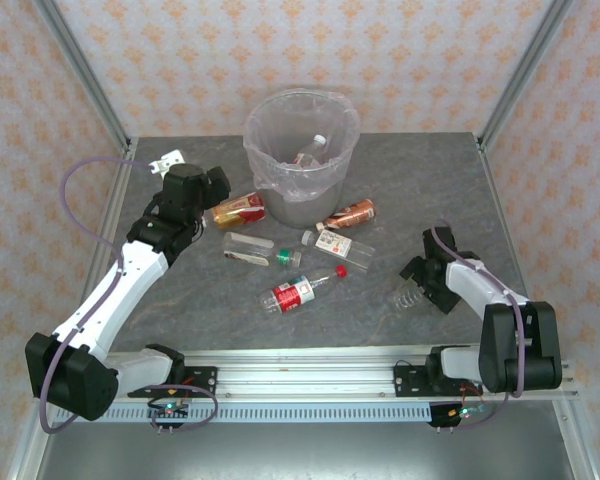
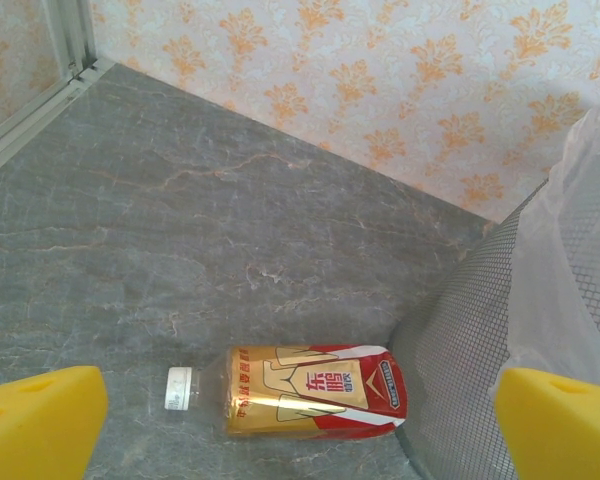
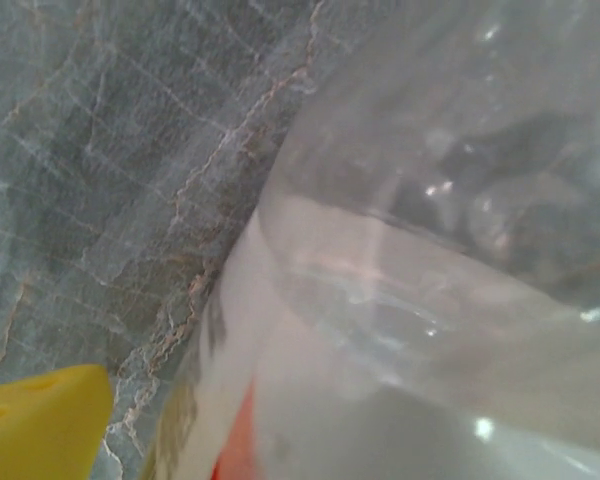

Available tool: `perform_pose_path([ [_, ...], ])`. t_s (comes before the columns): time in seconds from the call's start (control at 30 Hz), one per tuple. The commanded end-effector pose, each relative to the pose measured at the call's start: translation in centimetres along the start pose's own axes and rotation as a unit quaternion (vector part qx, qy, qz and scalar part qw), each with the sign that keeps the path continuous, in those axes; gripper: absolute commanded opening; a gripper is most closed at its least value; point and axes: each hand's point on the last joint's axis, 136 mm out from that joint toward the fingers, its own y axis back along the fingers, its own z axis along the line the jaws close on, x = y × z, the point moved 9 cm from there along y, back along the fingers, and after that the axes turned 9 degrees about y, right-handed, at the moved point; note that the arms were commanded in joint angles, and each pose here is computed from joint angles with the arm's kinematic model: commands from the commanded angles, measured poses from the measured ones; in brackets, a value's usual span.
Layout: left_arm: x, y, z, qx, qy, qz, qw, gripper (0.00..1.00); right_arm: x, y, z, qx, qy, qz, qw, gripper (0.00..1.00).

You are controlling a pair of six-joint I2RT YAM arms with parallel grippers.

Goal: Put the plastic bottles in the bin

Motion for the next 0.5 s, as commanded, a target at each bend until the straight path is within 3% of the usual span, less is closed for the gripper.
perform_pose_path([
  [0.0, -0.3, 0.2, 0.5, -0.019, 0.007, -0.006, 1.000, 1.00, -0.8, -0.7, 0.4, -0.004, -0.049, -0.031, 0.998, 1.00],
  [0.13, -0.2, 0.1, 0.5, -0.020, 0.006, -0.006, 1.000, 1.00, -1.1, -0.8, -0.6, 0.074, -0.086, -0.027, 0.993, 1.00],
  [0.47, -0.2, 0.0, 0.4, -0.022, 0.001, -0.002, 1.000, 1.00, -1.4, -1.4, 0.5, 0.020, -0.150, -0.027, 0.988, 0.91],
])
